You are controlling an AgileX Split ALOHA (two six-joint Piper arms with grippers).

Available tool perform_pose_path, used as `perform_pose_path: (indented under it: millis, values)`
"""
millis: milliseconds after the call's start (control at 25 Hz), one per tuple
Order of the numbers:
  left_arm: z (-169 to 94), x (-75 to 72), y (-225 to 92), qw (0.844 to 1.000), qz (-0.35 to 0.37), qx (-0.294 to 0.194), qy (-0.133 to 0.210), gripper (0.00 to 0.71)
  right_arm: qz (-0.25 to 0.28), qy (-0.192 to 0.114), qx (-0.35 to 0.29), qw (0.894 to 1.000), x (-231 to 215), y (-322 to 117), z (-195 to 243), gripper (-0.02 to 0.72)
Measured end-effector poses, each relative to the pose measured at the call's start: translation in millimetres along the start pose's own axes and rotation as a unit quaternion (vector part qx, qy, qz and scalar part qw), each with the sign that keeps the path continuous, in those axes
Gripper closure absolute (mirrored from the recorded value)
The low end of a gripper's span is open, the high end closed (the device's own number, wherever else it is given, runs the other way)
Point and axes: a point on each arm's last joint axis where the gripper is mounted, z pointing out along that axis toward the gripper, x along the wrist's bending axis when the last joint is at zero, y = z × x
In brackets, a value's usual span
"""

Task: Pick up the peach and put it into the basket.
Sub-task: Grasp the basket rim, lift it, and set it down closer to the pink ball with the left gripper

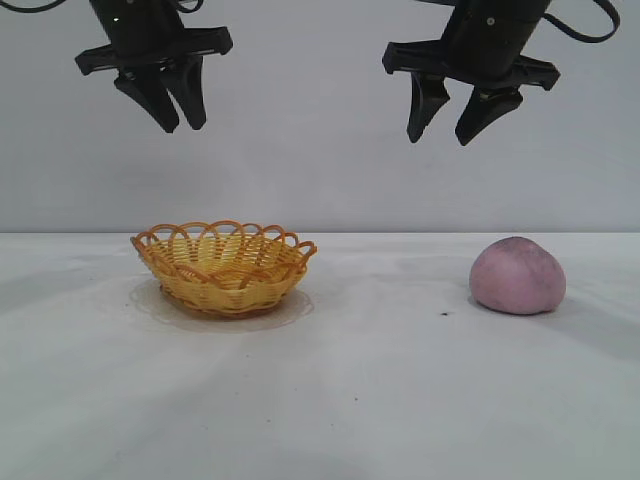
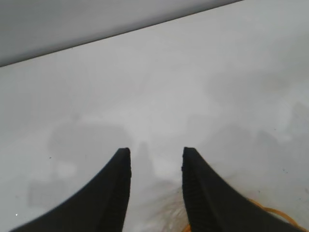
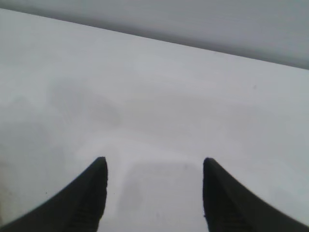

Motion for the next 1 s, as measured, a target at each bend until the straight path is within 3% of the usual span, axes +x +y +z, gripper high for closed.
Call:
perform_pose_path:
  millis: [320,520,880,1000]
  values:
    - [0.0,0.2,-1.2,1.000,0.001,0.007,0.001,0.473,0.000,0.000,0.001,1.000,0.0,-0.2,0.0,0.288]
    - [-0.8,0.8,-10.0,0.998,0.031,0.056,-0.001,0.473,0.003,0.002,0.010,1.000,0.3,-1.8,0.0,0.288]
    - [7.6,26.0,-39.0,0.979,0.057,0.165,-0.102,0.473,0.004,0.002,0.016,1.000,0.4,-3.0,-0.1,0.288]
    - [14.2,24.6,-46.2,0.972,0.071,0.188,-0.122,0.473,0.005,0.003,0.018,1.000,0.5,-3.3,-0.1,0.288]
